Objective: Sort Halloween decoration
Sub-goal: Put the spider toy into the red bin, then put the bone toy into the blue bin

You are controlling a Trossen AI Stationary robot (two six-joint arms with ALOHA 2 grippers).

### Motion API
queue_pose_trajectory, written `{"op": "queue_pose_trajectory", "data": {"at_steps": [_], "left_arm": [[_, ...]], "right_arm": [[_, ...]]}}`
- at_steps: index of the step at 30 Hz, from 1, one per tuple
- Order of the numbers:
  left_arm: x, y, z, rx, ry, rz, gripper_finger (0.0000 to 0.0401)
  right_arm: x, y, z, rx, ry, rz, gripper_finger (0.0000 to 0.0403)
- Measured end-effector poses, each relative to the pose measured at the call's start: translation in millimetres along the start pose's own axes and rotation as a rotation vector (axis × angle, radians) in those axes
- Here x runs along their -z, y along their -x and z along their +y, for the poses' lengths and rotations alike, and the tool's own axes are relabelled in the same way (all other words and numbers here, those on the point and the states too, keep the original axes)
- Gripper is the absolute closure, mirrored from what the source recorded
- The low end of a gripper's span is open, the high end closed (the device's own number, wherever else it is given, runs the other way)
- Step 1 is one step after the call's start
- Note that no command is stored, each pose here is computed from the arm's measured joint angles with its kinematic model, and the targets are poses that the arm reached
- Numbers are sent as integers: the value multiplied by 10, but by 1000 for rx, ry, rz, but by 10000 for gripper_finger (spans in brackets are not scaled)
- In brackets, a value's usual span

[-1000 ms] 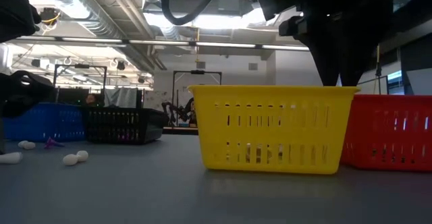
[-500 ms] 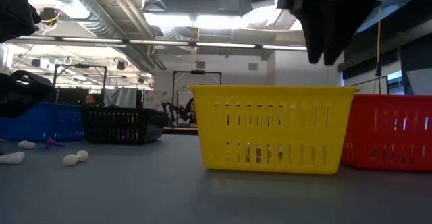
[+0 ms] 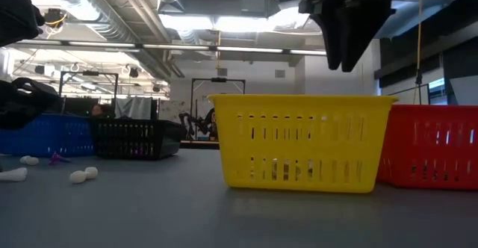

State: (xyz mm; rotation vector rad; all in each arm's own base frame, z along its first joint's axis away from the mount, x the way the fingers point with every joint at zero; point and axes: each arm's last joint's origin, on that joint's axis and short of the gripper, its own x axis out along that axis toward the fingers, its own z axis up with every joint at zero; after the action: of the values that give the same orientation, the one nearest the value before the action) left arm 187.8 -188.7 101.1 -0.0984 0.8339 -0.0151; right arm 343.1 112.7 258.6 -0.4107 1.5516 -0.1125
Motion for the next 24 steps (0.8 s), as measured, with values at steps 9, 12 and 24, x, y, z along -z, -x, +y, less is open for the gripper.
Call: {"op": "queue_pose_trajectory", "data": {"at_steps": [9, 12, 24], "left_arm": [[-134, 81, 63, 8, 43, -35, 399], [-181, 80, 95, 0, 62, -47, 399], [-261, 36, 163, -11, 121, -62, 401]], "right_arm": [[-26, -73, -215, -3, -9, 17, 265], [-36, -90, -263, -5, -25, 15, 265], [-77, -94, -264, -36, -42, -22, 265]]}}
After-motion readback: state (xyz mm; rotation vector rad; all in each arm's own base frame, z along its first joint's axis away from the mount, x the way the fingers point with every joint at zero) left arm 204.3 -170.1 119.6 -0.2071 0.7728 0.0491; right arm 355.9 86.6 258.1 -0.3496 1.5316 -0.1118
